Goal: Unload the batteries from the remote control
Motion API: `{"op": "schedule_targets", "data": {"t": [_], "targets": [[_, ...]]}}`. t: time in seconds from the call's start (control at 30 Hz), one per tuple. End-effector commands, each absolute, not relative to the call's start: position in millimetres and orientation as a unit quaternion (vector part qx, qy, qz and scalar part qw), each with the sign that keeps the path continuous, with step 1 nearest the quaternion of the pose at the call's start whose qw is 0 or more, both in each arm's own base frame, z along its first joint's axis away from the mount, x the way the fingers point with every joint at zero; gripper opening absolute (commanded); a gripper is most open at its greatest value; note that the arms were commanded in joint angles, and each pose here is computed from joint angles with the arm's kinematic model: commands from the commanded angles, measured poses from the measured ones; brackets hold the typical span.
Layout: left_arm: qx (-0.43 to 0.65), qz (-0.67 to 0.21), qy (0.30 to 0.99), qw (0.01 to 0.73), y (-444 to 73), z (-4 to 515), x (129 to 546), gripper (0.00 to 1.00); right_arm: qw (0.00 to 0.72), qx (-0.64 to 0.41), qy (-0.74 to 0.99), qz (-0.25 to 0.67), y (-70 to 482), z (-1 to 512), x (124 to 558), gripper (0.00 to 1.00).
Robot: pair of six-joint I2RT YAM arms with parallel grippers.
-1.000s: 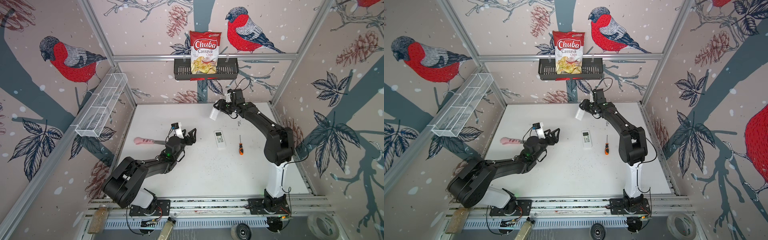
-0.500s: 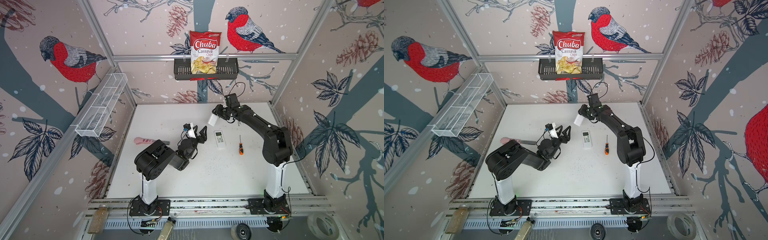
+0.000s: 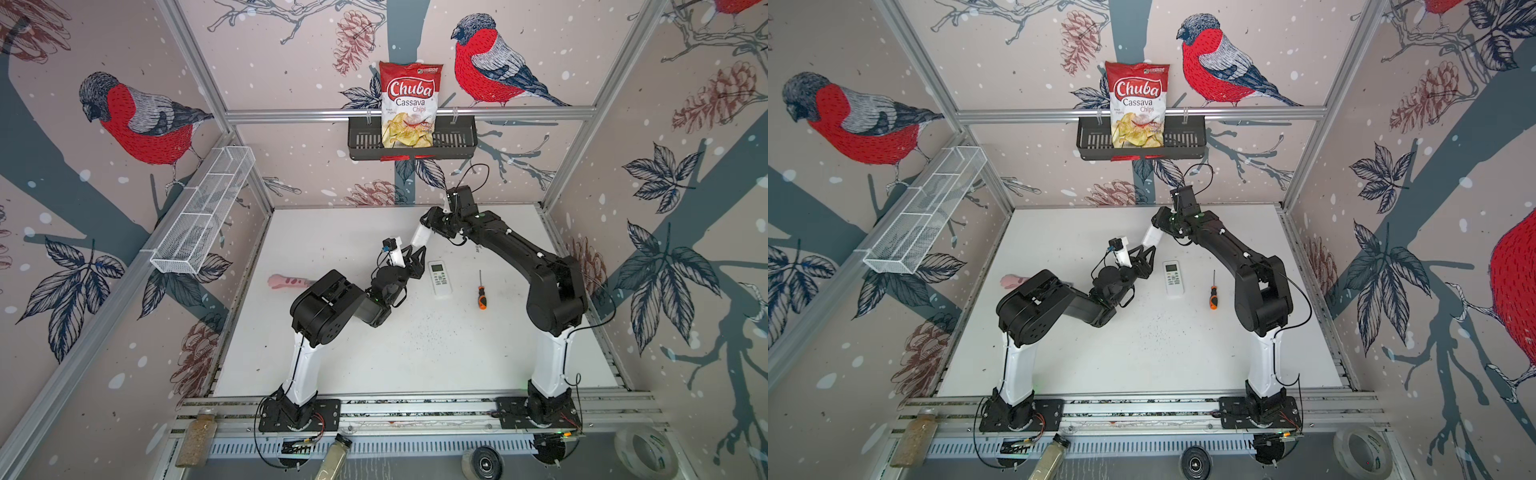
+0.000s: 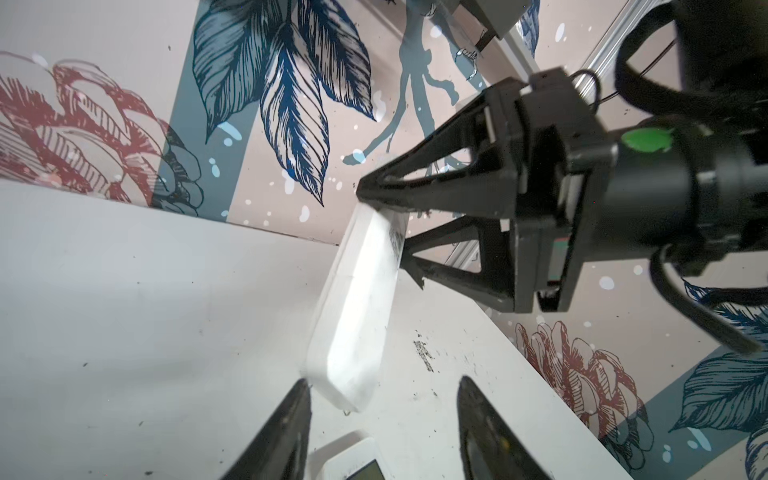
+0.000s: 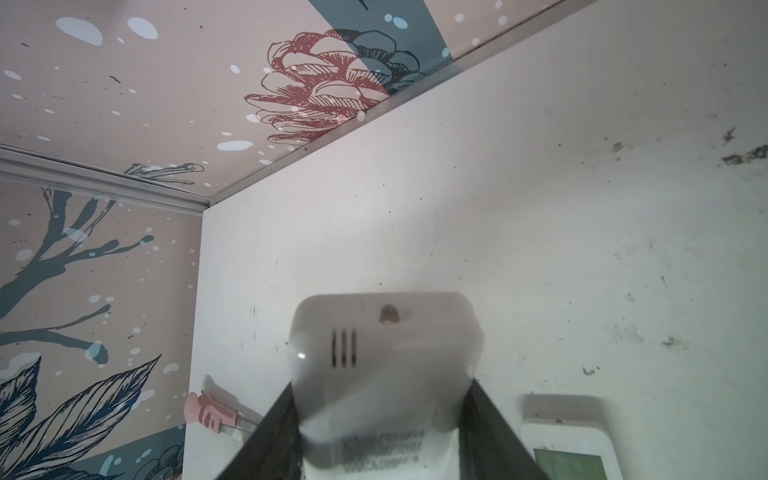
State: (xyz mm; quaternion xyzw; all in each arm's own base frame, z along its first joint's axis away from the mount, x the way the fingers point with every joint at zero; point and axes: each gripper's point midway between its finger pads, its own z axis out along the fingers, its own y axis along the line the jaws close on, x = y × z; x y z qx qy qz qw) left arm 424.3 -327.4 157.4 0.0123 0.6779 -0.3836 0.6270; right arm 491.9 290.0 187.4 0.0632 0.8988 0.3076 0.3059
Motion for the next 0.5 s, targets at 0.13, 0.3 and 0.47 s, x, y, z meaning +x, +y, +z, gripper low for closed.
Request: {"op": "schedule_targets", "data": {"t": [0.13, 0.3, 0.47], "targets": [[0.005, -0.384, 0.684, 0.621, -327, 156, 437, 0.40, 0.319, 0.051, 0.888, 0.329, 296, 202, 490, 0.30], [0.003, -0.391, 0.683, 0.618, -325, 156, 444, 0.41, 0.317, 0.047, 0.887, 0.334, 298, 202, 489, 0.30], [0.009, -0.399, 0.680, 0.615, -330, 158, 448, 0.49, 0.310, 0.043, 0.888, 0.336, 301, 196, 492, 0.30]]}}
